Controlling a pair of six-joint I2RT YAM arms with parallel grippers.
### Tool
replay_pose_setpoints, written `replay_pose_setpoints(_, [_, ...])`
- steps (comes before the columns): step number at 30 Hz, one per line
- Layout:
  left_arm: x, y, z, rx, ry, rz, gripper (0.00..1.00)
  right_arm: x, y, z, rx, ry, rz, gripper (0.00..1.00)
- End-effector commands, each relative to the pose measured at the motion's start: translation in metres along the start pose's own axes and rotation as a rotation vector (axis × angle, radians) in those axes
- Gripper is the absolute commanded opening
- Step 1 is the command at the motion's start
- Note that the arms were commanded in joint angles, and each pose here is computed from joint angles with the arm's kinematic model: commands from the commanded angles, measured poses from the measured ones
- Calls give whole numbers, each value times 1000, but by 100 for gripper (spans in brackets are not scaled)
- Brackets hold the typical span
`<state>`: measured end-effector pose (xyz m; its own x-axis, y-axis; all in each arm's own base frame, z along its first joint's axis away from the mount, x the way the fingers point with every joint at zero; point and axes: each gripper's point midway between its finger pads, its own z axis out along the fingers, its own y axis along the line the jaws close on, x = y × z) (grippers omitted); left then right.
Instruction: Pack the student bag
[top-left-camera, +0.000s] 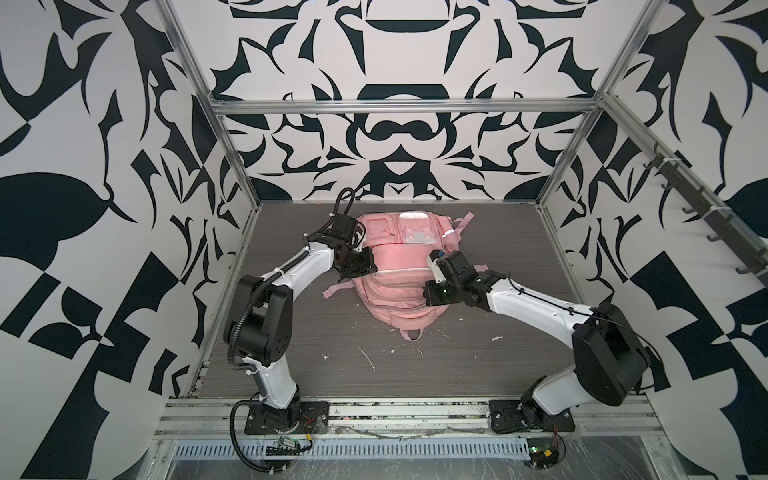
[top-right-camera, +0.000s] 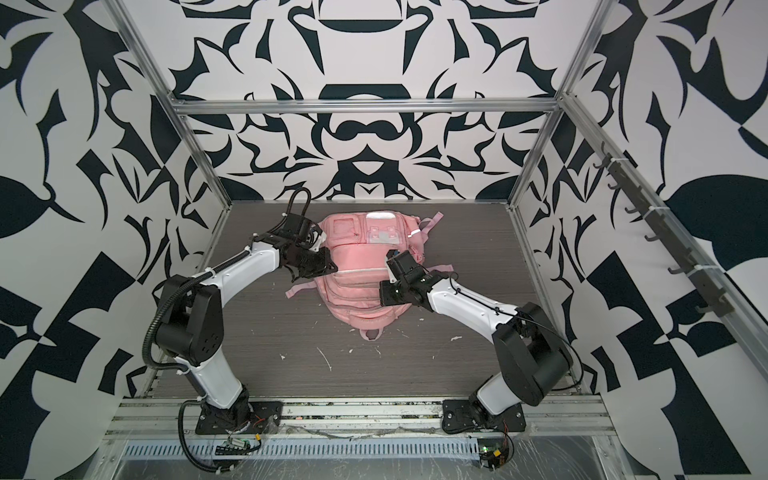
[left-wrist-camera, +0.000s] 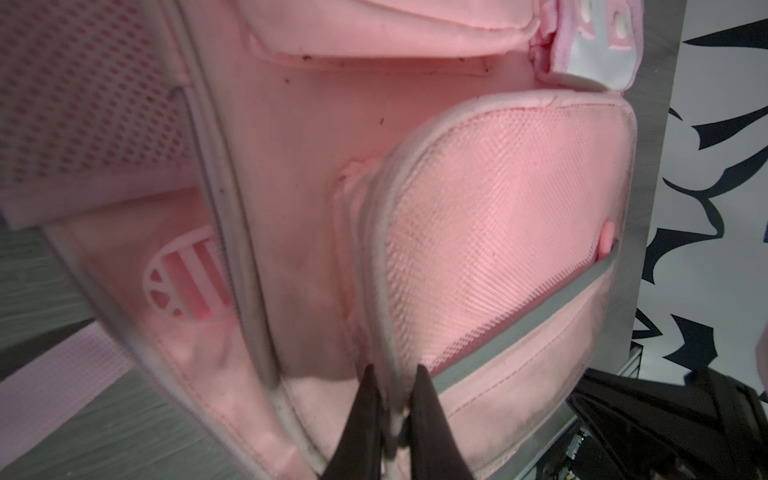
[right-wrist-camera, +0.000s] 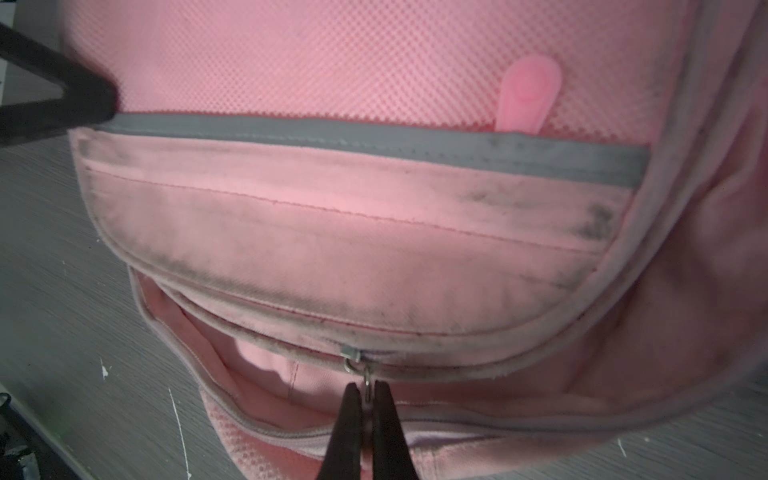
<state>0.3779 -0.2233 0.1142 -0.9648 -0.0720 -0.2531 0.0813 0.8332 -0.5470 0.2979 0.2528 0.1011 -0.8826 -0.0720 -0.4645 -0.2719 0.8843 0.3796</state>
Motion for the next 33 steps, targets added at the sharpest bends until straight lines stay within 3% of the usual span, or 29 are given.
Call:
replay_pose_setpoints(1, [-38,-1,-5,2,-86,4,10,12,12,3,-13,36,7,0])
replay_pose_setpoints(6, [-48,-7,4,34,-75,-16,11,16,44,16,-51,51,-31,0])
replay_pose_setpoints(12, [-49,-2,-6,17,-92,-27,33,16,79,29,-94,70,-82,0])
replay_pose_setpoints(17, [-35,-2,-27,10,-116,-22,44,12,91,33,-117,71,-94,0])
replay_pose_setpoints(24, [2,11,-45,-20,-115,-27,46,11,96,34,-133,71,-96,0])
replay_pose_setpoints(33, [53,26,-25,11,-44,-102,46,12,100,36,-142,75,-102,0])
